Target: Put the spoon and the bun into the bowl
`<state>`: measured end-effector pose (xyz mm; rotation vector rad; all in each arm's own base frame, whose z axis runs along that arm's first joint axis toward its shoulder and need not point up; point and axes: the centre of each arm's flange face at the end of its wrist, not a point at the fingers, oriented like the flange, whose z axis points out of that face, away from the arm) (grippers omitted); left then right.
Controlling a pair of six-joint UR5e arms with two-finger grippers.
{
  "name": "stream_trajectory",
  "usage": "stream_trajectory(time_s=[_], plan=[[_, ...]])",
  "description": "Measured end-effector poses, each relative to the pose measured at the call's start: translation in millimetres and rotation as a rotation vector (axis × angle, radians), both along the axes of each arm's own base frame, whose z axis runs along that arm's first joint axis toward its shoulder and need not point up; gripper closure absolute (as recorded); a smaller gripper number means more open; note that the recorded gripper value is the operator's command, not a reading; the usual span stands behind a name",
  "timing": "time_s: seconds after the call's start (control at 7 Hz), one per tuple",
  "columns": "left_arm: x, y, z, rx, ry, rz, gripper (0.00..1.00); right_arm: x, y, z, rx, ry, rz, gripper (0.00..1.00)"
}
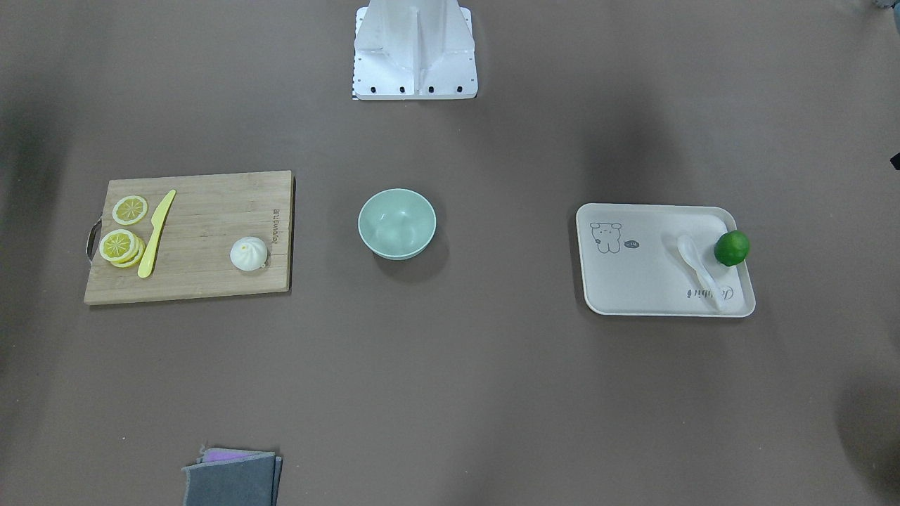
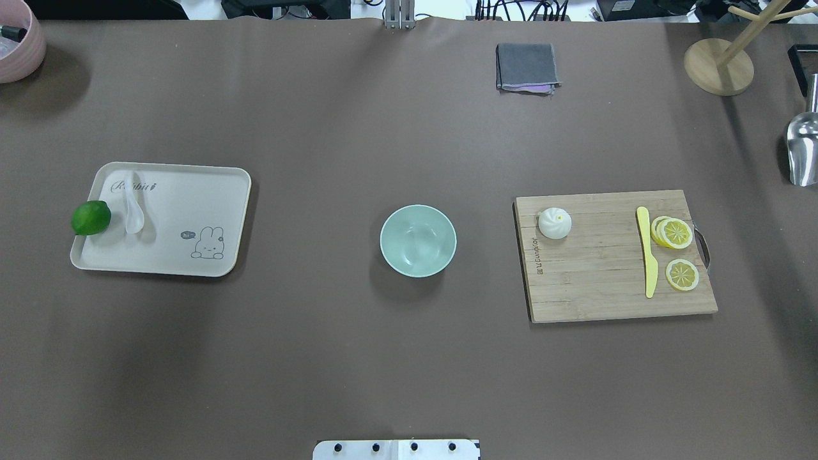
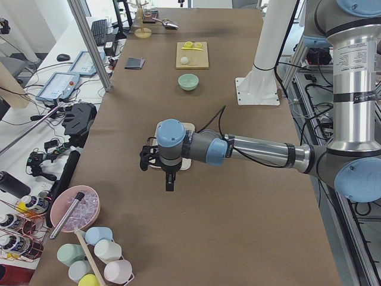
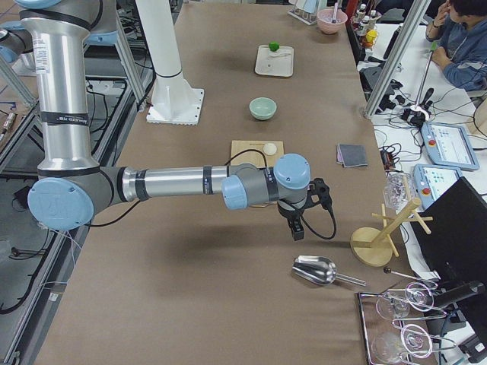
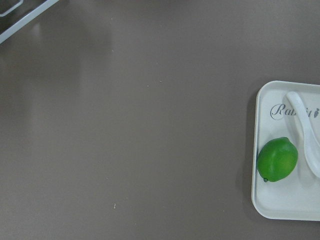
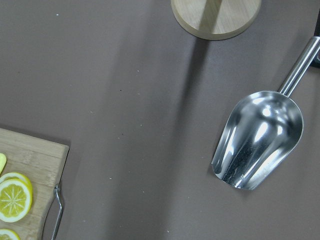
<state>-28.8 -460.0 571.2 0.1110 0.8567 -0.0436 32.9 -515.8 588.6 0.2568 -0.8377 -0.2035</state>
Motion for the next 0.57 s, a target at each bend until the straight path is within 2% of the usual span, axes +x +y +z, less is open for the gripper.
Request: stream_trajectory(time_s=[0.29, 0.57], plan=[[1.8, -8.9, -4.4, 0.035, 0.001, 0.001, 0.02, -1.3, -0.1, -2.4, -0.003, -0.007, 0.002, 0.0], [16.0, -38.8, -18.4, 0.015, 0.016, -0.025, 0.02, -11.1, -1.8, -9.5, -0.002, -0.043, -0.017, 0.0]])
